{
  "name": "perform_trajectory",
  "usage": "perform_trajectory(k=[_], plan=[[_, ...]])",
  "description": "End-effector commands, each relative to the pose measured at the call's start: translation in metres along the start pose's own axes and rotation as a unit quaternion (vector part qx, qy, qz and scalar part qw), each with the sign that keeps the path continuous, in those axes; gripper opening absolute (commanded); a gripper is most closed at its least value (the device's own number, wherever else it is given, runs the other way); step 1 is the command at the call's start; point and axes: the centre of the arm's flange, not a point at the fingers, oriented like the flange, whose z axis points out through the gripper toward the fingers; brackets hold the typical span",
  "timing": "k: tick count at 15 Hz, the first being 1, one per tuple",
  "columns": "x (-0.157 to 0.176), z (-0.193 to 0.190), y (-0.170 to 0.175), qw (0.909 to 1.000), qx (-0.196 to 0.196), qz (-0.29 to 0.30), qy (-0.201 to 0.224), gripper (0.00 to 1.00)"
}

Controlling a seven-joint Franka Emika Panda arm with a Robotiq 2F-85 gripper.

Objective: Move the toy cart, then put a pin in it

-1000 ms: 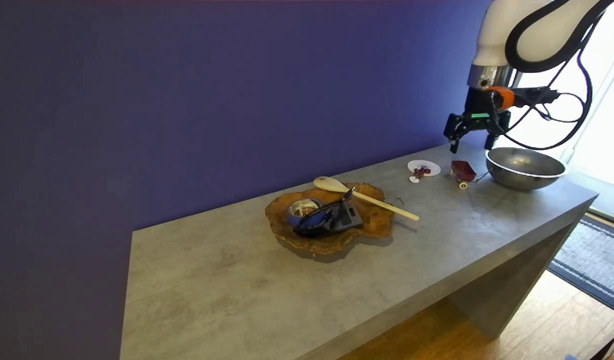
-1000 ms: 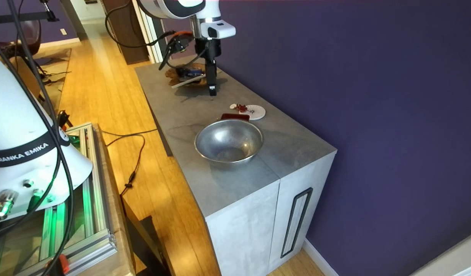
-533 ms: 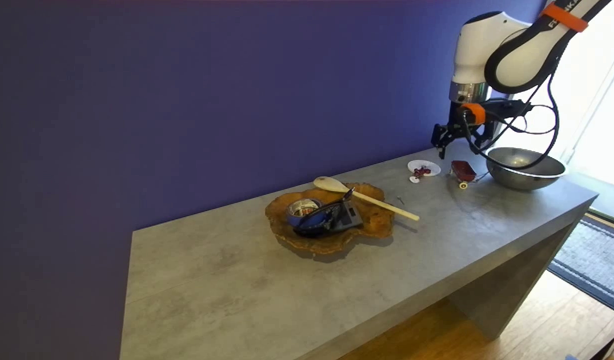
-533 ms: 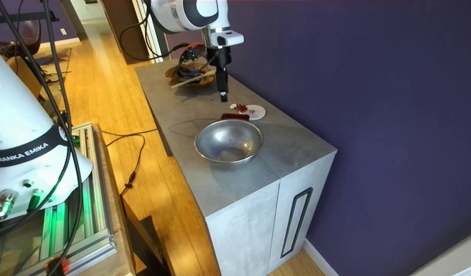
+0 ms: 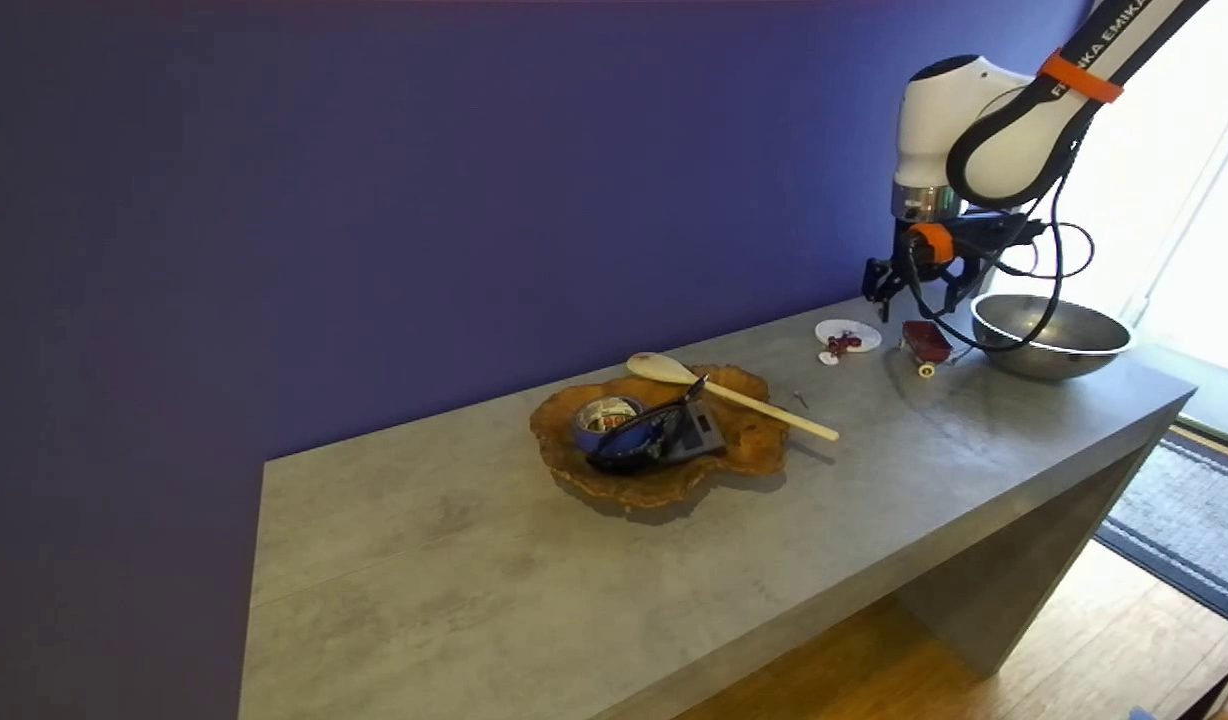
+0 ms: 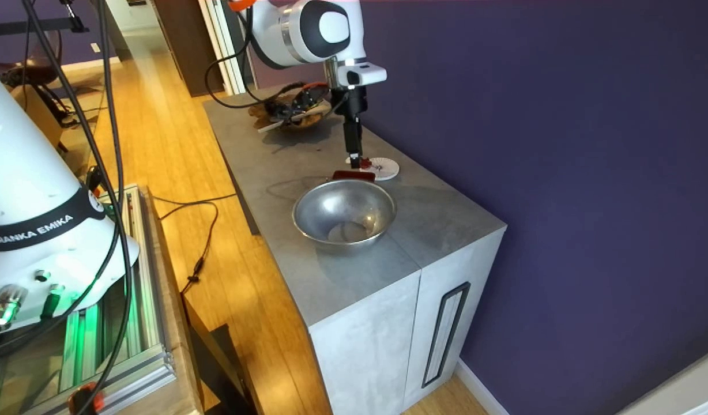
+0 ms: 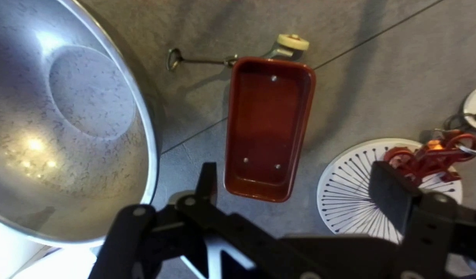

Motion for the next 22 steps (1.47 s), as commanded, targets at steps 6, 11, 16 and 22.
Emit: perform_trajectory(k=[6, 11, 16, 22], plan=[[0.004, 0.021, 0.006, 0.9996, 0.014, -0.007, -0.024, 1.00], [0.007, 0.031, 0.010, 0.9986, 0.028, -0.006, -0.044, 0.97], [0.009, 0.038, 0.015, 0.9978, 0.032, -0.007, -0.057, 0.67], [0.007, 0.024, 0.026, 0.9973, 0.044, -0.013, -0.057, 0.30]])
